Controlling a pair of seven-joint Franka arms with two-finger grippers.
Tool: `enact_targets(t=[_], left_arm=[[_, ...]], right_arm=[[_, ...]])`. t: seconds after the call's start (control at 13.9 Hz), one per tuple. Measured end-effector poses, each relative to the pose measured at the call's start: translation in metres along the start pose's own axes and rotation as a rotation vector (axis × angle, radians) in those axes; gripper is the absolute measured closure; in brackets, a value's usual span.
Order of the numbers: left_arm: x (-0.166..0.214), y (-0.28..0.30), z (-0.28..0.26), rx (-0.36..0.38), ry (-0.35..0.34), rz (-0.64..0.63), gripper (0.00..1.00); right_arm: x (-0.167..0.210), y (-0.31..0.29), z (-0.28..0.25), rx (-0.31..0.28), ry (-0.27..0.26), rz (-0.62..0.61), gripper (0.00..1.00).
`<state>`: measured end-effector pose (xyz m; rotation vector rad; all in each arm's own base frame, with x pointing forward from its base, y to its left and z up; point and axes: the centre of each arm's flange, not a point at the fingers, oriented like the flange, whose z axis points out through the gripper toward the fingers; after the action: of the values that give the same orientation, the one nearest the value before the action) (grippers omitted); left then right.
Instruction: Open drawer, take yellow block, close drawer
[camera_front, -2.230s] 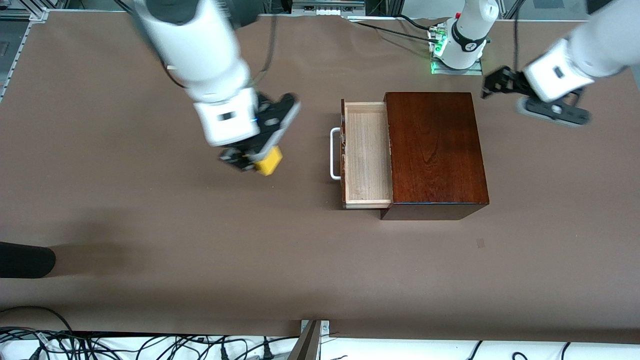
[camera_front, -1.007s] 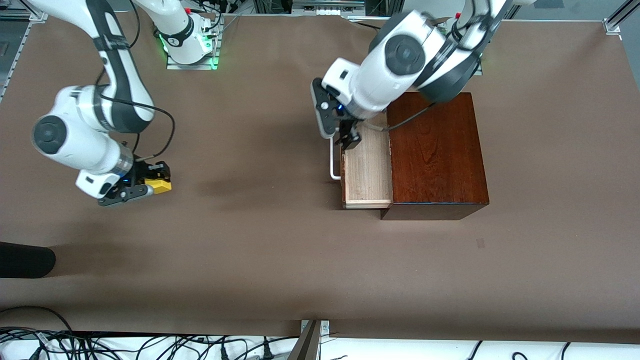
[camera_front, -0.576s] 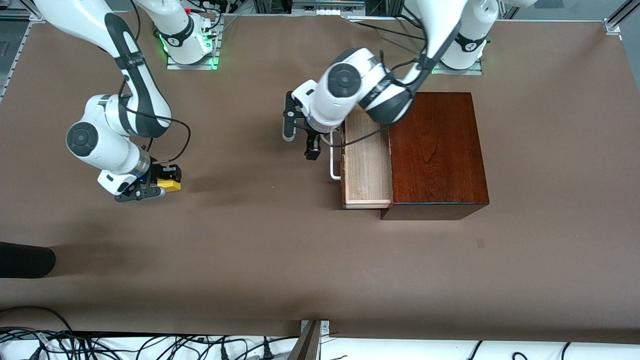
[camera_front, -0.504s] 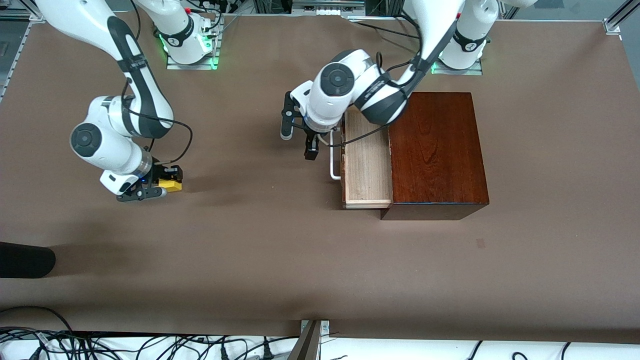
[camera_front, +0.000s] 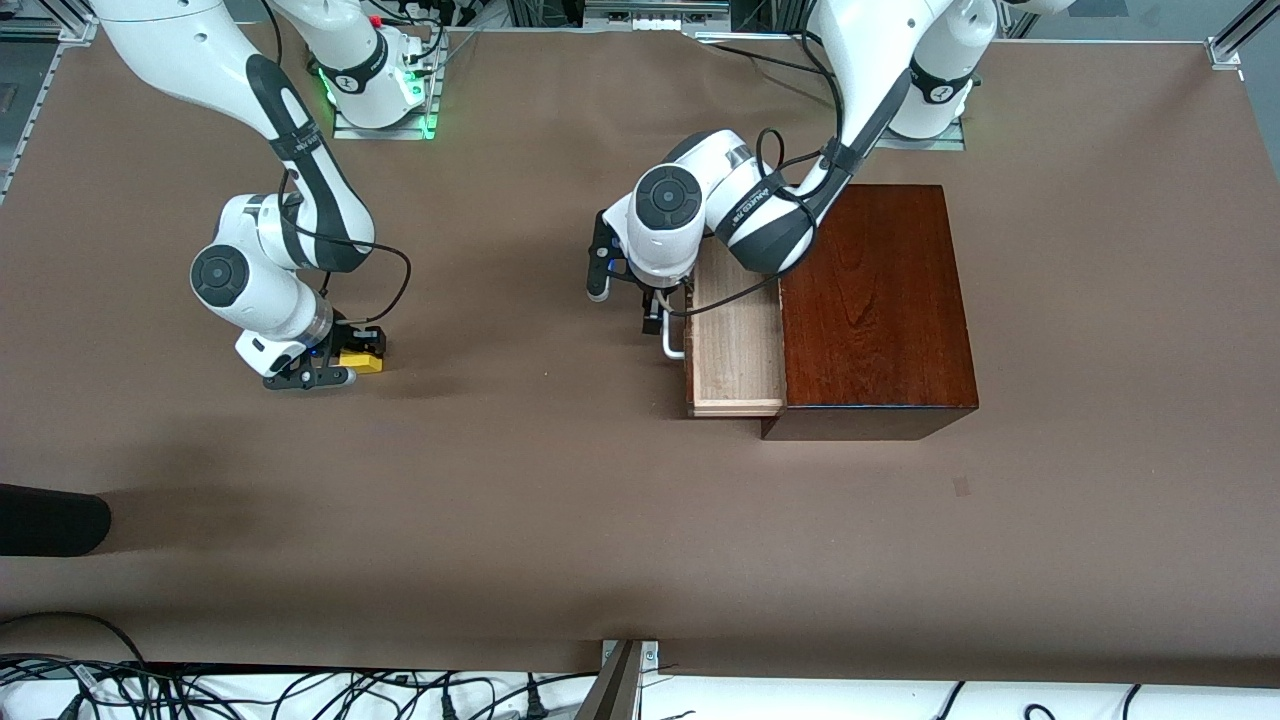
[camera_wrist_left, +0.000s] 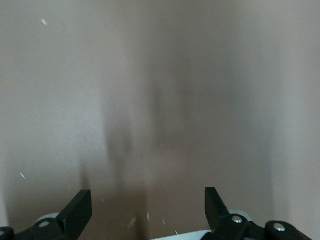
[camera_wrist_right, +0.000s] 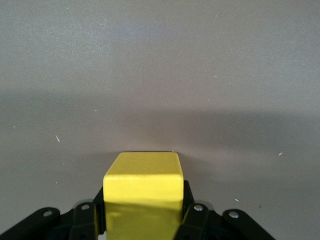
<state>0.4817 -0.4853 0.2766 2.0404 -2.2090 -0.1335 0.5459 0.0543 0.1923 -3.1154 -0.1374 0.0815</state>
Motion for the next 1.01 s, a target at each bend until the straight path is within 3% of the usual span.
enact_targets(t=[0.14,0.36,0.72,1.01], left_arm=[[-0.002,0.000,-0.003,-0.007,-0.008,-0.002,0.00],[-0.019,-0.011,-0.004,-0.017,-0.029,-0.013,0.00],[-0.061,-0.035,-0.008,-0.054,-0.042,-0.044,0.00],[-0.097,-0.051,-0.015,-0.082,-0.055,-0.066,0.00]], right_arm=[[0.002,-0.003,-0.005,0.003,0.013,-0.006,0.32],[0.017,-0.010,-0.060,0.019,0.049,-0.017,0.03],[0.015,-0.018,-0.241,0.068,0.012,-0.045,0.00],[0.004,-0.010,-0.358,0.069,-0.019,-0.055,0.00]])
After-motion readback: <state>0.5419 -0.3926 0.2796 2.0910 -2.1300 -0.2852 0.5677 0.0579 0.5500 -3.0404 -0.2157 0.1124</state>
